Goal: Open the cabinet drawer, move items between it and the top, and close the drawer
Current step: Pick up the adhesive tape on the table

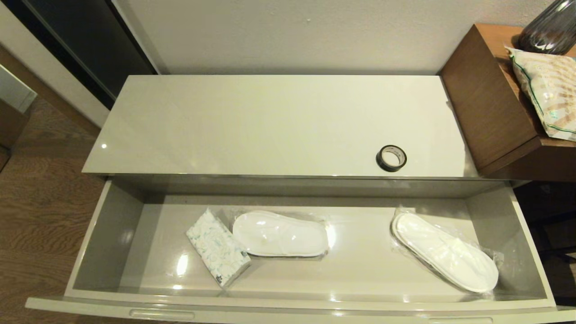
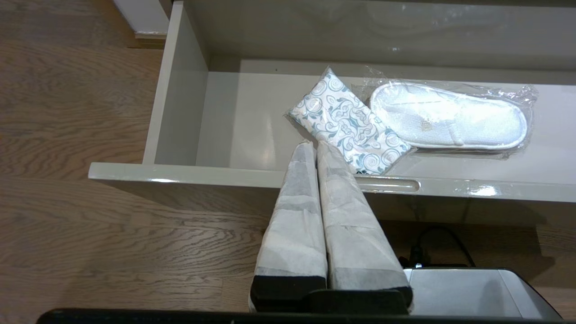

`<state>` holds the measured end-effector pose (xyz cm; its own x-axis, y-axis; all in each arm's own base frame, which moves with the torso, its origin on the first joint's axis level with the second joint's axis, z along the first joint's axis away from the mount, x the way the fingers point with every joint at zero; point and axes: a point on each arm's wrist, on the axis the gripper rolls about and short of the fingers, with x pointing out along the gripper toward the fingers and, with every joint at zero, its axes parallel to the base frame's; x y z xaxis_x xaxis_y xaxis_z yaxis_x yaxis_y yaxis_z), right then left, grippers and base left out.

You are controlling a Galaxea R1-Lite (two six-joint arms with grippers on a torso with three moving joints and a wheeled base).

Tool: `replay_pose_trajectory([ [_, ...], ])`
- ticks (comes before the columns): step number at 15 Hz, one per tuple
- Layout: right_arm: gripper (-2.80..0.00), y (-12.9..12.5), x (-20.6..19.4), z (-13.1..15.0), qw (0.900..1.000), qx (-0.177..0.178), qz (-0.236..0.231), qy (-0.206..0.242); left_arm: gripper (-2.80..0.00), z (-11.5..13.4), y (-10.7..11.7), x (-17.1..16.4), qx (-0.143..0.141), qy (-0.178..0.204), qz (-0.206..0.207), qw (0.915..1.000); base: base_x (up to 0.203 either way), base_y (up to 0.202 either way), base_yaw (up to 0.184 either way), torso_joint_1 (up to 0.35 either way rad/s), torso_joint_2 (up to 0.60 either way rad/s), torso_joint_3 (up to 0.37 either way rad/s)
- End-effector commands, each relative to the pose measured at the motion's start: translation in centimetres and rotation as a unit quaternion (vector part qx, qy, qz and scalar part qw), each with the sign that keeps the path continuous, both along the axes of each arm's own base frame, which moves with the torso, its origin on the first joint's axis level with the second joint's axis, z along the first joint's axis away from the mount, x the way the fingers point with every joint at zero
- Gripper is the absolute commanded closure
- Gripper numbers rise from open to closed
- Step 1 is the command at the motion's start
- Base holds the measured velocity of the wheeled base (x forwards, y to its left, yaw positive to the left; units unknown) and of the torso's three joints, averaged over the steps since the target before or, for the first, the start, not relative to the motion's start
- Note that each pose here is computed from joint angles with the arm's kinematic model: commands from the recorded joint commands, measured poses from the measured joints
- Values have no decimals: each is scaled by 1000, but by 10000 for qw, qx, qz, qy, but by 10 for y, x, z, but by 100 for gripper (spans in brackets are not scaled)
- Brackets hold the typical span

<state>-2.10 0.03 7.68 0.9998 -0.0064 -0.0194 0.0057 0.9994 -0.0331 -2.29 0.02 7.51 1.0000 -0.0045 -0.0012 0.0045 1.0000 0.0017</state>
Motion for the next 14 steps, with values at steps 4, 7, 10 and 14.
replay_pose_trajectory([
  [4,0,0,0,1,10000,7,-23,-43,0,0,0,0,-1,9,-1,10000,0,0,0,0,0,0],
  [7,0,0,-1,1,9999,-19,-14,-104,0,0,0,0,-1,9,-1,10000,0,0,0,0,0,0],
  [10,0,0,-14,29,9996,153,84,-218,0,0,0,0,-1,9,-1,10000,0,0,0,0,0,0],
  [14,0,3,-59,92,9956,452,628,-520,0,0,0,0,-1,9,-1,10000,0,0,0,0,0,0],
])
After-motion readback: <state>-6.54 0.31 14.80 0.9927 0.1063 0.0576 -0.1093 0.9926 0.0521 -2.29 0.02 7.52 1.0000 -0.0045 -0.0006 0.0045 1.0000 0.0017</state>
